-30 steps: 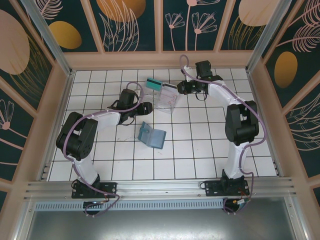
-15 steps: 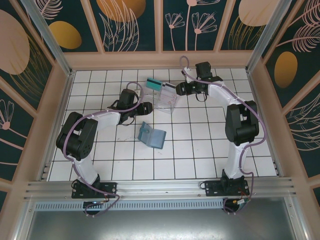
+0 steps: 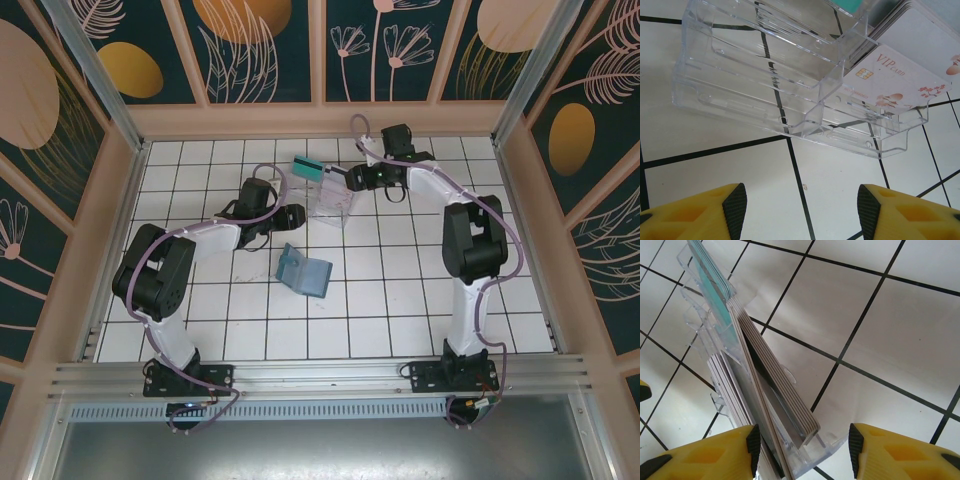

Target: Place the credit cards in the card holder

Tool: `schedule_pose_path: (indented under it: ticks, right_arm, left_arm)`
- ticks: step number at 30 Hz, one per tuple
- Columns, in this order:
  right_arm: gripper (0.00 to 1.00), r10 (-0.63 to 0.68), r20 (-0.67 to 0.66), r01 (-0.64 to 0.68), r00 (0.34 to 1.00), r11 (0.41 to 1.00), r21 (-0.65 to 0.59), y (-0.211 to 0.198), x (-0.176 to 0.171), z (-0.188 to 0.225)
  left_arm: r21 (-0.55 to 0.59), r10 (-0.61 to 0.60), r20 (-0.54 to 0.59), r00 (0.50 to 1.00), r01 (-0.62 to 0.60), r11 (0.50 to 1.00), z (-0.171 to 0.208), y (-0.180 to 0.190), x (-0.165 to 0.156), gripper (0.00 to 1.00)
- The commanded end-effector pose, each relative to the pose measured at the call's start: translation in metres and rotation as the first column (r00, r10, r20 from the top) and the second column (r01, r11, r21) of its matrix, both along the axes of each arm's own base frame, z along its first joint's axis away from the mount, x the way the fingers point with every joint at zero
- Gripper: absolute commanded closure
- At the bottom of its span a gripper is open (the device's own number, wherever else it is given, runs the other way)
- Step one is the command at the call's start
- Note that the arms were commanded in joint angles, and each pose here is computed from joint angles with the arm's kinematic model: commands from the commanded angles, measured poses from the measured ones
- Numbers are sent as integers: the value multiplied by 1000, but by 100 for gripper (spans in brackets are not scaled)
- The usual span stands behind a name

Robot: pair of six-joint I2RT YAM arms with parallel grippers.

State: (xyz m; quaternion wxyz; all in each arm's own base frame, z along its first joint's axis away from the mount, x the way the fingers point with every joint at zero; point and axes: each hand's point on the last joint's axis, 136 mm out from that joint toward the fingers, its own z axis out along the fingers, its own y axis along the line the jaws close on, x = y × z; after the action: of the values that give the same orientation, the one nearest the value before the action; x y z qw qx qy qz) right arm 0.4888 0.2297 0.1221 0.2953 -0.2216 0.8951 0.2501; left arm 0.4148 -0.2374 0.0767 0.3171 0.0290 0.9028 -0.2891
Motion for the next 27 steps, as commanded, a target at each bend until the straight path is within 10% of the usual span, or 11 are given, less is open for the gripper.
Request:
schedule_pose_path:
  ticks: [1, 27]
  right_arm:
    - [49, -33, 41, 33, 999, 999, -6, 0, 14, 11]
    - [63, -63, 99, 65, 993, 998, -19, -13, 14, 37]
  left_arm:
    - [-32, -4, 32, 999, 5, 999, 17, -4, 7, 38]
    - [-33, -4, 32, 999, 5, 999, 17, -3, 6, 37]
